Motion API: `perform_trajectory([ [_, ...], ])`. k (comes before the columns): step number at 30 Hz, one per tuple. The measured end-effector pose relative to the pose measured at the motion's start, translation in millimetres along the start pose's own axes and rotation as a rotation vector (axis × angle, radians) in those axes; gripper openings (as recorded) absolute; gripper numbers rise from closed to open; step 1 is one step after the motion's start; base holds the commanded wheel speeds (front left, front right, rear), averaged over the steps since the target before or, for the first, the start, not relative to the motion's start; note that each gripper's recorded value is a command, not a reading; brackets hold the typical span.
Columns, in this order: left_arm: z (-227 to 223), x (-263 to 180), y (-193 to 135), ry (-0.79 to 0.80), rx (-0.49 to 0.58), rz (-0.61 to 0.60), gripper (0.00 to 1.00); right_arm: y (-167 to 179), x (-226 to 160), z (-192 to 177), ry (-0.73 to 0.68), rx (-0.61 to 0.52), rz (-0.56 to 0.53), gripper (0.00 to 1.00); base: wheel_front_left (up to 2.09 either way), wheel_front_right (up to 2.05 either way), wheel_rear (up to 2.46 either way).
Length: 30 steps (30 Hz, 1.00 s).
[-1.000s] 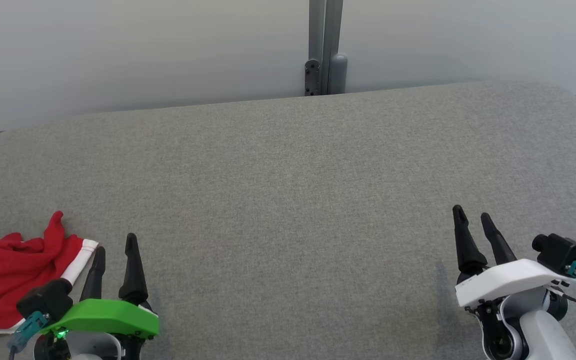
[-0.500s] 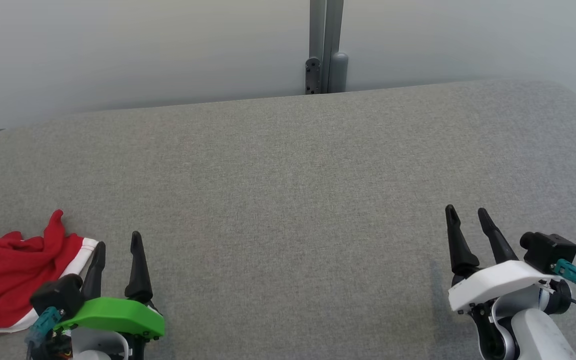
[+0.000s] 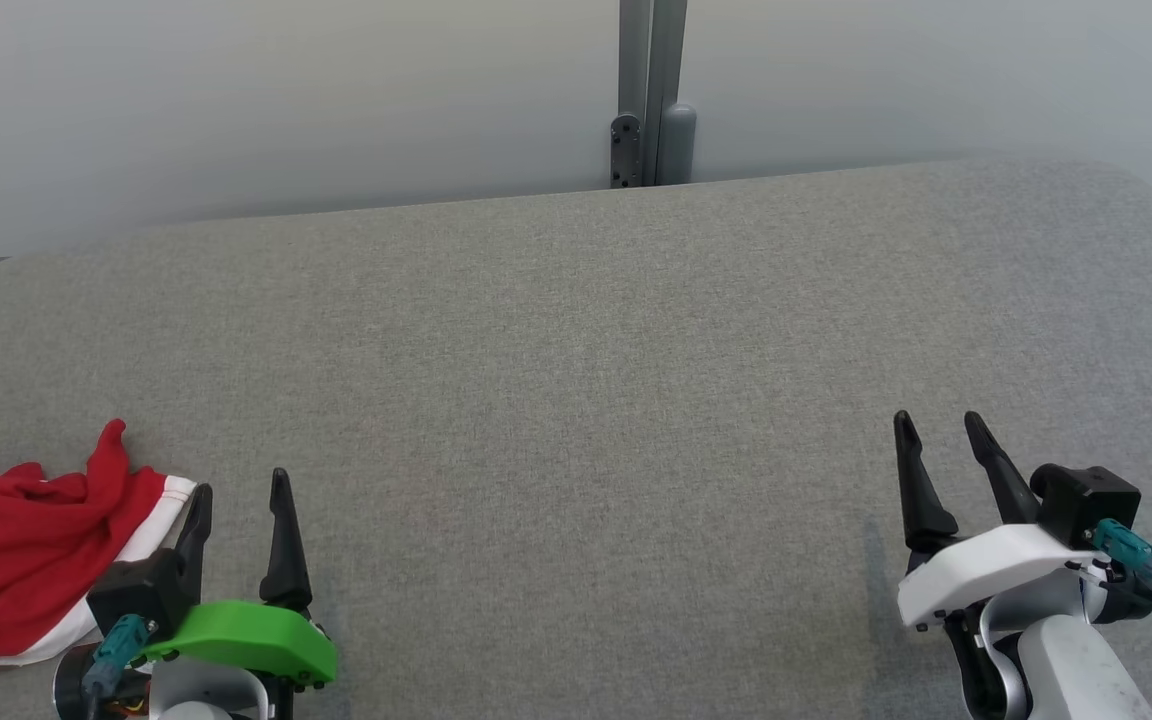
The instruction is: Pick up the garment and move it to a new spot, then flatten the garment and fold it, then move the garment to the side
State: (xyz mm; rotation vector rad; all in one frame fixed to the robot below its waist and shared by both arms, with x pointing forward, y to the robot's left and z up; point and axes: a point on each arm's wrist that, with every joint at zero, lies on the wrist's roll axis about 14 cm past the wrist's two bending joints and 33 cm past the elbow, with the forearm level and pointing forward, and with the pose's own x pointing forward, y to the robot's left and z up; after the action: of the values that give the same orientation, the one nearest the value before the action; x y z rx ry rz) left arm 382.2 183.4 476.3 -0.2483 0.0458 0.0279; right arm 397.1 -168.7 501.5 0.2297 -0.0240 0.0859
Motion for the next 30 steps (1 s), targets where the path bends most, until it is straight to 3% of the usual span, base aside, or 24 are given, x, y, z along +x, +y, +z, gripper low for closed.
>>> perform_trajectory([
  [30,4.4,0.4,-3.8,-0.041,0.202,-0.032,1.0,2.6,0.6,1.3,-0.022,-0.204,0.028,1.0,0.0,0.0,0.0],
])
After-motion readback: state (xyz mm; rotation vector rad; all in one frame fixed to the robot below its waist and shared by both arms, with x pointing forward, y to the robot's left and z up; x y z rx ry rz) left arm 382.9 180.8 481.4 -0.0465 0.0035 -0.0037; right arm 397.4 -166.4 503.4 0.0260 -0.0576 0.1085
